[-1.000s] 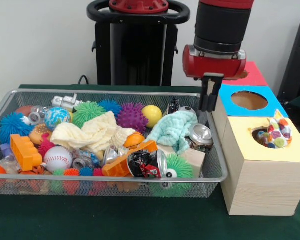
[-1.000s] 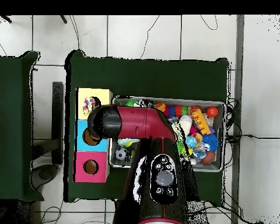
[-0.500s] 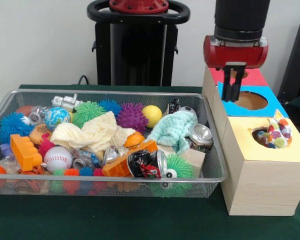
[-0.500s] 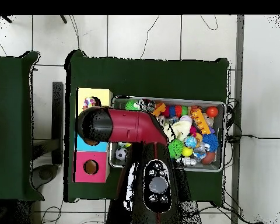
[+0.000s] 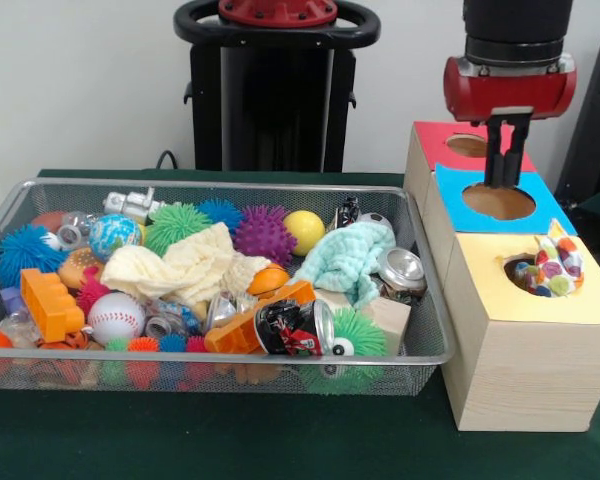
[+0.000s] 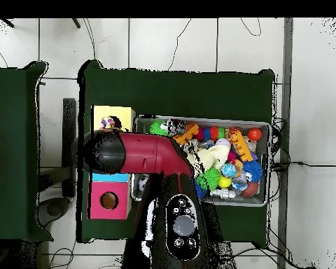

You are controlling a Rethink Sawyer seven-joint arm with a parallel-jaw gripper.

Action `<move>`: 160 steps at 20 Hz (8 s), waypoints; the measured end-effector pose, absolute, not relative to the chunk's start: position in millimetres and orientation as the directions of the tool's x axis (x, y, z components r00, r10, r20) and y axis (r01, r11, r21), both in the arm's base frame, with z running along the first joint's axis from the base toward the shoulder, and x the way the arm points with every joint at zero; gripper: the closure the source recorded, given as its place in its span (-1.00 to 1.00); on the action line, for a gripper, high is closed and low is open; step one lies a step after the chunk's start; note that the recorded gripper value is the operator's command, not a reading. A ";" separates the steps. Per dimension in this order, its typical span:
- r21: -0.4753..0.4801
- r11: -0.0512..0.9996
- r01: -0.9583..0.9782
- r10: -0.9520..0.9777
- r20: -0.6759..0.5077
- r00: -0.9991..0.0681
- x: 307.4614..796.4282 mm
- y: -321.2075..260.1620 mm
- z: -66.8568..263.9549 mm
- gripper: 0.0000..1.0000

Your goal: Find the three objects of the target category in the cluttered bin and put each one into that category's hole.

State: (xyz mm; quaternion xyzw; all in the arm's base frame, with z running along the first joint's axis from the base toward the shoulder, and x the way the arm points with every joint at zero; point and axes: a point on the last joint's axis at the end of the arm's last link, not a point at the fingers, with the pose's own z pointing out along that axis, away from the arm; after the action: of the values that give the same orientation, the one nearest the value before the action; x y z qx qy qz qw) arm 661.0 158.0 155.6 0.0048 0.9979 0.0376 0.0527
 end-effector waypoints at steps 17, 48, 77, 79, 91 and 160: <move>0.135 0.991 -0.012 0.034 -0.334 -0.942 694.1 175.1 156.3 1.00; 0.169 0.986 -0.007 0.030 -0.213 -0.977 670.0 192.3 73.8 1.00; 0.126 0.992 -0.020 0.007 -0.206 -0.978 677.0 198.9 35.0 1.00; 0.123 0.992 -0.023 0.003 -0.207 -0.978 678.5 201.0 31.0 1.00; 0.122 0.992 -0.012 0.015 -0.220 -0.975 684.0 192.0 40.2 1.00; 0.190 0.982 -0.011 0.014 -0.127 -0.992 683.1 197.8 85.9 1.00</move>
State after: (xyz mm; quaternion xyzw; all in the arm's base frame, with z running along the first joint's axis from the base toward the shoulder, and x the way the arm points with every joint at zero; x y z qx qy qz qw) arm 683.1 197.8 85.9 0.0007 0.9933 0.0957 0.0641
